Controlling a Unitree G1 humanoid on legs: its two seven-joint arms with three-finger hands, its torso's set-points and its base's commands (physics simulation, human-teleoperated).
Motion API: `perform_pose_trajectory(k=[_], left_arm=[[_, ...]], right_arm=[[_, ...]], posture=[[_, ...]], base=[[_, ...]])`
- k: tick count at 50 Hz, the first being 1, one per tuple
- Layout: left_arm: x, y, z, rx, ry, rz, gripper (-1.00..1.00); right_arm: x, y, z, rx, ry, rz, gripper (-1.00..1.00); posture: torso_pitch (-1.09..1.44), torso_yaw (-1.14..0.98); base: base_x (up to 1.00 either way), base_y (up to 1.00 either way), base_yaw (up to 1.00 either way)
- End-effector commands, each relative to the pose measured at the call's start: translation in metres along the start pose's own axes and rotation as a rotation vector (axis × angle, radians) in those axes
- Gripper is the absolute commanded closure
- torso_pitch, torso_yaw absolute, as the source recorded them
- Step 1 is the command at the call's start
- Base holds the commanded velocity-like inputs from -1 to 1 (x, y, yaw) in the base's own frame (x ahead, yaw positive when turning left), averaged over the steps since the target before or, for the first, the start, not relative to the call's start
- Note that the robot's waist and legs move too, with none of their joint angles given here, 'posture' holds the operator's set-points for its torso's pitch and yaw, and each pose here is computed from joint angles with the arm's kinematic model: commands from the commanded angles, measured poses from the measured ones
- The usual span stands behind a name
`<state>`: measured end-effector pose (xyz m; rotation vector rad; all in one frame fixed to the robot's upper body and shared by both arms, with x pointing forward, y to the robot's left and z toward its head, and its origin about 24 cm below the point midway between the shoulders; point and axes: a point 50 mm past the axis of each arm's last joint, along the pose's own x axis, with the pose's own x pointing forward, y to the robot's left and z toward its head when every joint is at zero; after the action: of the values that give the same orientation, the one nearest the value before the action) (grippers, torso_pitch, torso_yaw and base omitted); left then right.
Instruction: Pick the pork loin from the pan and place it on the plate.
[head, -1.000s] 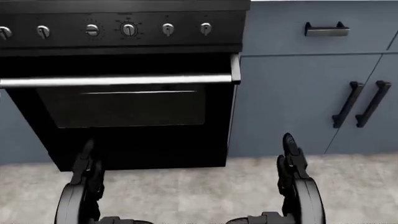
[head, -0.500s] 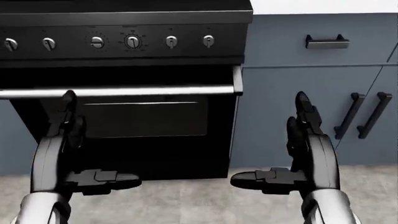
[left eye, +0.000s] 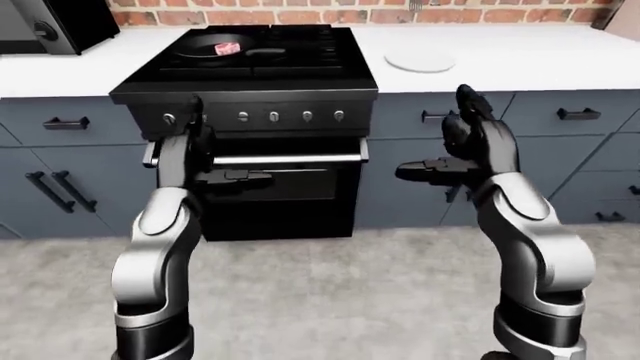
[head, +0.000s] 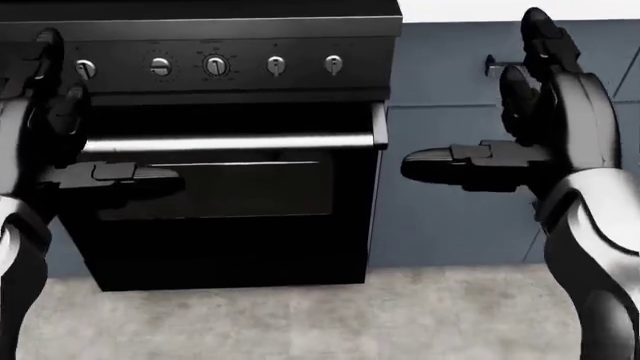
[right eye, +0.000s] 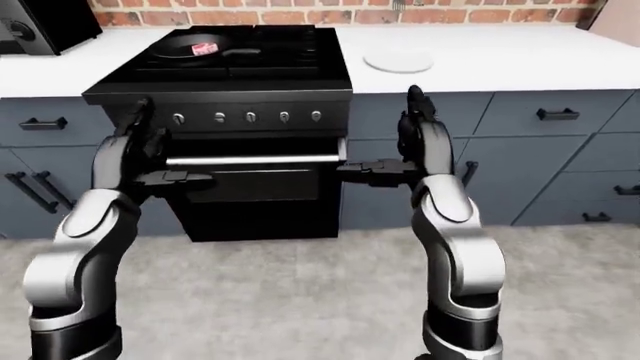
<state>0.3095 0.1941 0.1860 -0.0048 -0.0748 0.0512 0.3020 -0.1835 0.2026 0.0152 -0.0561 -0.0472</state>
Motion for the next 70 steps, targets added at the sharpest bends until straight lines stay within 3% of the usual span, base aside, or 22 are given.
perform_pose_trajectory(k=[1,12,24,70], left_arm=[[0.000,0.000,0.023,0.002,-0.080,-0.003,-1.00],[0.000,0.007,0.068,0.005,-0.116,0.012,-1.00],[-0.004,0.011,0.085,0.012,-0.132,0.022,-1.00],[-0.007,0.018,0.097,0.014,-0.143,0.042,-1.00]], right_arm=[[0.000,-0.002,0.019,0.014,-0.057,0.004,-1.00],[-0.001,-0.010,0.067,0.026,-0.101,0.007,-1.00],[-0.011,-0.016,0.099,0.055,-0.141,0.019,-1.00],[-0.017,-0.015,0.109,0.065,-0.164,0.022,-1.00]], posture=[[0.00,0.00],[0.00,0.00],[0.00,0.00],[0.00,0.00]], base=[[0.00,0.00,0.00],[0.00,0.00,0.00],[0.01,0.00,0.00],[0.23,0.00,0.00]])
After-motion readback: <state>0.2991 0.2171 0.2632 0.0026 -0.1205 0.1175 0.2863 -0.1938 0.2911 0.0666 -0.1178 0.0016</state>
